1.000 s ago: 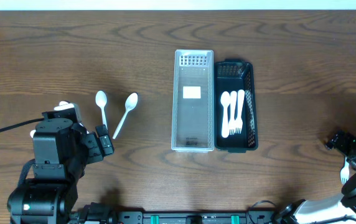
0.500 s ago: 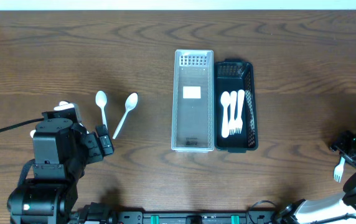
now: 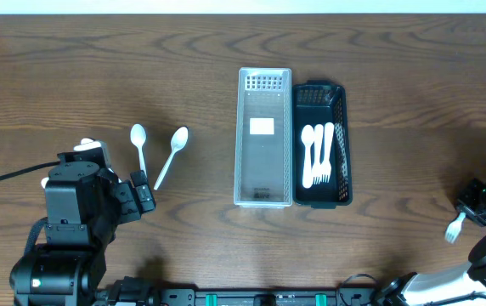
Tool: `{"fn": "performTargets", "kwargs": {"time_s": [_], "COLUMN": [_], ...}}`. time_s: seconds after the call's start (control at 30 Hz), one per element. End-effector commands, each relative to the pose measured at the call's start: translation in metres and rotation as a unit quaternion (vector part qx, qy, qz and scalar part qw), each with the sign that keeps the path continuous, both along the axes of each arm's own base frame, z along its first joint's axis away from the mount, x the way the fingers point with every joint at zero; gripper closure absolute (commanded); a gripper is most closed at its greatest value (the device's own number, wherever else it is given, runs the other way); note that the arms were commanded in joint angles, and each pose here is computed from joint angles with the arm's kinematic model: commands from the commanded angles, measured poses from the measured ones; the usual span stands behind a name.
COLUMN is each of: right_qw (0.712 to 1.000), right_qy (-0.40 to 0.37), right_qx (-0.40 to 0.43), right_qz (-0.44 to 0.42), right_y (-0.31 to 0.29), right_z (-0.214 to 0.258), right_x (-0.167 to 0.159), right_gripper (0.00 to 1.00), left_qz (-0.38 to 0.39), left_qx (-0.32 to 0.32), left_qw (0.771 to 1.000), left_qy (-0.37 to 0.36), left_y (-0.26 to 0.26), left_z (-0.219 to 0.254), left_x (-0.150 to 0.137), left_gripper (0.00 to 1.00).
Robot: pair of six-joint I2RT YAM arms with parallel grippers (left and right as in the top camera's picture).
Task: Pack container
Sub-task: 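Move the right gripper to the last white fork and grasp it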
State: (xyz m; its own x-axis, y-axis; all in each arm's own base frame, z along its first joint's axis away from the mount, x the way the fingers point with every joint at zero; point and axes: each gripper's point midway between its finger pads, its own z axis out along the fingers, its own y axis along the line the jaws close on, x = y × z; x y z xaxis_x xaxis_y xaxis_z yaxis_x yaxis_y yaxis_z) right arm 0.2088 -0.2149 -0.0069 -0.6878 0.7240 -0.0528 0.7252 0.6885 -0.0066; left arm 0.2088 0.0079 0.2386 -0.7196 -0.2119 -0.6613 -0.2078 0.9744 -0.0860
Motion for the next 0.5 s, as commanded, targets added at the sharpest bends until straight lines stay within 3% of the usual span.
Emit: {"fn": "performTargets", "kwargs": {"time_s": [0.0, 0.47], "right_qw": [0.999, 0.999], "right_qy": [0.003, -0.021], "right_qx": [0.034, 0.011], "right_qz": [-0.013, 0.026], "right_y": [0.012, 0.014], "right_z": [-0.013, 0.024], "right_x": [-0.001, 0.034], "right_gripper": [0.82, 0.97], "left_qz": [0.006, 0.006], "left_qx": [-0.001, -0.001], "left_qw": [1.0, 1.0], "left_qy": [-0.001, -0.001], "left_y": [0.001, 0.001], "left_z": [0.002, 0.002], "left_x": [0.001, 0.001], "left_gripper": [0.02, 0.02]}}
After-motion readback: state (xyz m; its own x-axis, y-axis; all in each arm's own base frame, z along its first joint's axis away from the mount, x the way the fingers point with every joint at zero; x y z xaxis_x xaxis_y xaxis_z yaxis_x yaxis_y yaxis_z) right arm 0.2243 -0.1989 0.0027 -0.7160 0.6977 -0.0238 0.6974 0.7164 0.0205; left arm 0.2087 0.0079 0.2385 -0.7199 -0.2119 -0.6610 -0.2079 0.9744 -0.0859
